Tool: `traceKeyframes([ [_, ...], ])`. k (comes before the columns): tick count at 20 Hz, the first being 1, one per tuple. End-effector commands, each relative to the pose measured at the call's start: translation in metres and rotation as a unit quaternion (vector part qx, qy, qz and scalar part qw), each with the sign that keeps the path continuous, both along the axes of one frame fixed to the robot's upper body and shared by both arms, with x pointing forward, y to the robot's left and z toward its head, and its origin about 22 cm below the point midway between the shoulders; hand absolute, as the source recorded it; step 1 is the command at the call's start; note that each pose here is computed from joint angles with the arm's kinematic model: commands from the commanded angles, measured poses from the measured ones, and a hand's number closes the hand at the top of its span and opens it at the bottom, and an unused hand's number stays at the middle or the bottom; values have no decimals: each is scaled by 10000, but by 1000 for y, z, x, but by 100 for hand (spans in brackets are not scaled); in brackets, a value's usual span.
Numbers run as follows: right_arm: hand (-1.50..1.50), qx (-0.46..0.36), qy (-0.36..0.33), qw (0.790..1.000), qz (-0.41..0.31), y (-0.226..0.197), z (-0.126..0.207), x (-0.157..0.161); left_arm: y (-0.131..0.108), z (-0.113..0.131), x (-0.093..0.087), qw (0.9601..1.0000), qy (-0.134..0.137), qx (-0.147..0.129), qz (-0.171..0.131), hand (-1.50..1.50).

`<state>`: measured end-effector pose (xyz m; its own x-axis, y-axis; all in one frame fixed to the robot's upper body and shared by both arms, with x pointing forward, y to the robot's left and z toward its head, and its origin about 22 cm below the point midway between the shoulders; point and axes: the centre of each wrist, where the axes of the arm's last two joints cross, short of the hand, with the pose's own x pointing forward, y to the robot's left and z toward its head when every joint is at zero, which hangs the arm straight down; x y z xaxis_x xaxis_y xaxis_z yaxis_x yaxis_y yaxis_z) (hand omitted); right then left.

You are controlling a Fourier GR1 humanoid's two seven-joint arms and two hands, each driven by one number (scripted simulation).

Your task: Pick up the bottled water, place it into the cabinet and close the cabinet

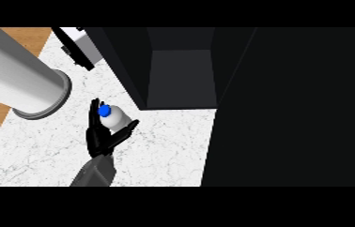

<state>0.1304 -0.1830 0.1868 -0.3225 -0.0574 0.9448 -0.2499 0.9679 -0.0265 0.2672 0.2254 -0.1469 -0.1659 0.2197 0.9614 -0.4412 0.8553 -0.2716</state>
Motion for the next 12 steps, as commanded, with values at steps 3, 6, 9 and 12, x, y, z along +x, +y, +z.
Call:
traceKeyframes([
  [3,-150,82,-293,9995,-58,-10,10,-17,-3,12,25,9978,-153,-422,-478,150],
  [6,-150,24,-229,9997,-72,-22,10,-21,-8,11,30,9980,-294,-333,-457,150],
  [9,-150,159,-350,9991,-156,-17,7,-24,-19,20,39,9973,-429,473,-353,150],
  [12,-150,9,-340,9993,-162,-25,8,-23,-25,12,32,9939,-529,717,-643,150],
])
